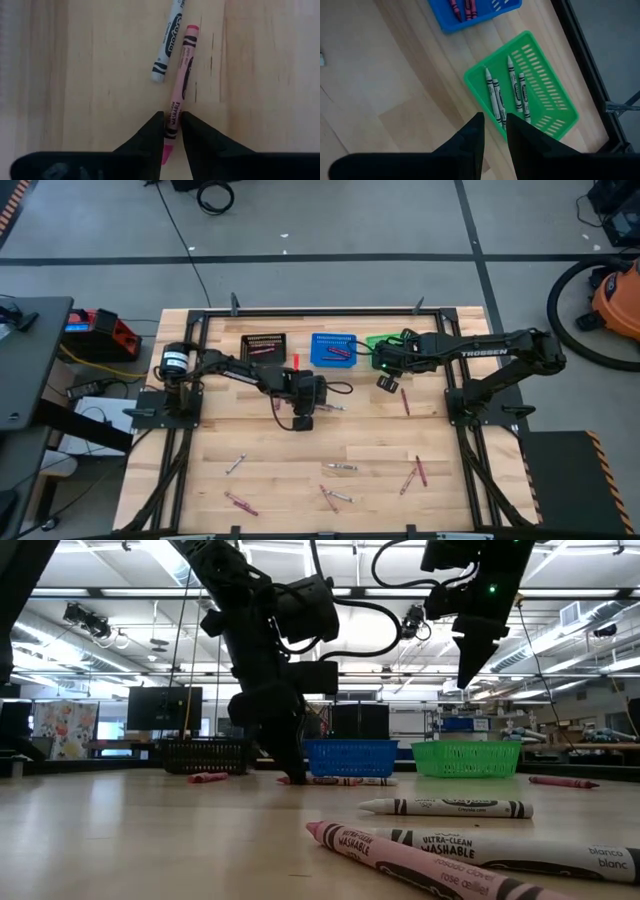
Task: Sort crayons
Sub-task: Put the pink crayon into the black bin
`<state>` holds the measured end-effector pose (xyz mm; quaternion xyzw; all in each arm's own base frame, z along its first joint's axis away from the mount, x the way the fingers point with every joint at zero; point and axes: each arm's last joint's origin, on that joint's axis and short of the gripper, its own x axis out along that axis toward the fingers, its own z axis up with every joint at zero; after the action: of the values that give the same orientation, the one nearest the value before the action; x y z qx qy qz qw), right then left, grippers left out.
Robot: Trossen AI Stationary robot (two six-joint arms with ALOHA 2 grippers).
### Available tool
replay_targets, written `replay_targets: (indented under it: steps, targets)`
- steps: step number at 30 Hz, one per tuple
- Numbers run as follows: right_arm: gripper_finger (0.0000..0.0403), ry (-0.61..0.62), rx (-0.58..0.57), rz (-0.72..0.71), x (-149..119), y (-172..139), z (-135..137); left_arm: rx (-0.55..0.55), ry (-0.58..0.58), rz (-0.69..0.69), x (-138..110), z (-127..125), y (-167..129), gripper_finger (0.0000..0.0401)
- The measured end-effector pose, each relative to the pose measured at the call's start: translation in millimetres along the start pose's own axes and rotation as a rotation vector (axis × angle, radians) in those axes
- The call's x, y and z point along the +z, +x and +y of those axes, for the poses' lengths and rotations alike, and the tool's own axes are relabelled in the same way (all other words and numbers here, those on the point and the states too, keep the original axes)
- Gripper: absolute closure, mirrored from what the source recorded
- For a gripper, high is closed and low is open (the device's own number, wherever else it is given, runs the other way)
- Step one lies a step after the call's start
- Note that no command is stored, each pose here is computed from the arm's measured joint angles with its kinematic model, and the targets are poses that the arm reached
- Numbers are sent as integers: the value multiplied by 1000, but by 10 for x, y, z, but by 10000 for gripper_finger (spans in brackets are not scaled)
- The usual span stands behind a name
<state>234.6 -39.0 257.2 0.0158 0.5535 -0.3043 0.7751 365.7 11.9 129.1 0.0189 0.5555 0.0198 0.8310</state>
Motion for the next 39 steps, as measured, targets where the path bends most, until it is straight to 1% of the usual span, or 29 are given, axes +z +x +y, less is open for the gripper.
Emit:
replay_targets:
  steps: [9,16,20,23,29,32,39]
  targets:
    - [315,0,0,0,0,0,0,-10,18,3,-8,-2,7,365]
    - [315,0,0,0,0,0,0,-12,66,-12,5,-44,-47,365]
    - [315,0,0,0,0,0,0,-18,87,1,-26,-92,-173,365]
    - [315,0,0,0,0,0,0,-20,86,-38,11,-92,-316,365]
    - [315,1,1,-2,2,0,2,24,79,-46,6,-54,-527,365]
    - [315,3,13,-2,4,-1,6,50,70,-35,-17,5,-635,365]
    - [315,3,27,2,3,0,10,94,40,21,-101,225,-778,365]
